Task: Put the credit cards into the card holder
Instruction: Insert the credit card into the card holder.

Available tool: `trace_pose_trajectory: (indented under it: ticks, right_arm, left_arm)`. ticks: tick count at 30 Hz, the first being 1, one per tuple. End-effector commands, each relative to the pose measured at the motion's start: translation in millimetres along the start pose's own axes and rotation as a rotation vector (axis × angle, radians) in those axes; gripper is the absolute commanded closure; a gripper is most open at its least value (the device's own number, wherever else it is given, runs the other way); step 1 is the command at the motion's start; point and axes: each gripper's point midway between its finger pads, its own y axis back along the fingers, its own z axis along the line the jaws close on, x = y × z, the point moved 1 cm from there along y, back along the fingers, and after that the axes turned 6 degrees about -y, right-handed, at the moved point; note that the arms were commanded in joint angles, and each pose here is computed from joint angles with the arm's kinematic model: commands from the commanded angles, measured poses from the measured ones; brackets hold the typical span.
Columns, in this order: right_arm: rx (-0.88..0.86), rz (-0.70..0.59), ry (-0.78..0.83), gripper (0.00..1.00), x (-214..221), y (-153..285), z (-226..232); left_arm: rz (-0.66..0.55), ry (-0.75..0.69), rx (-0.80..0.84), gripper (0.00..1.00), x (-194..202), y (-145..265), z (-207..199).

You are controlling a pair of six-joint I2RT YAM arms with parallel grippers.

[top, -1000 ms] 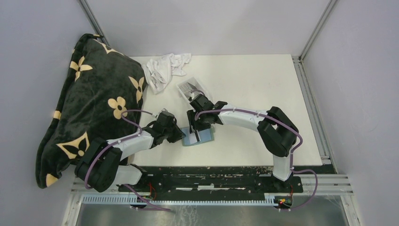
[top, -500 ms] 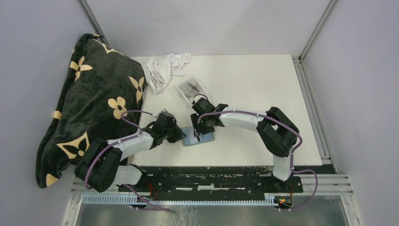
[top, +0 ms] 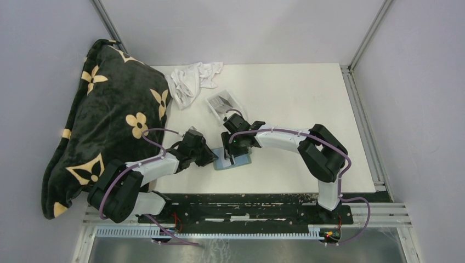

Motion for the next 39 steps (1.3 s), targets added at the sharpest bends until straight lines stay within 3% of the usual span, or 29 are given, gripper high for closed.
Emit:
trace_pose_trajectory:
  ticks: [1, 39]
  right_arm:
    - [-0.034, -0.009, -0.021, 0.48, 0.0, -3.8, 7.7]
    - [-0.109, 0.018, -0.003, 0.48, 7.2, -7.8, 46.7]
  left_arm:
    - [0.112, 0.015, -0.164, 0.71, 33.9, -0.3, 47.7]
    - [0.105, 0.041, -0.036, 0.69, 36.7, -2.8, 30.6]
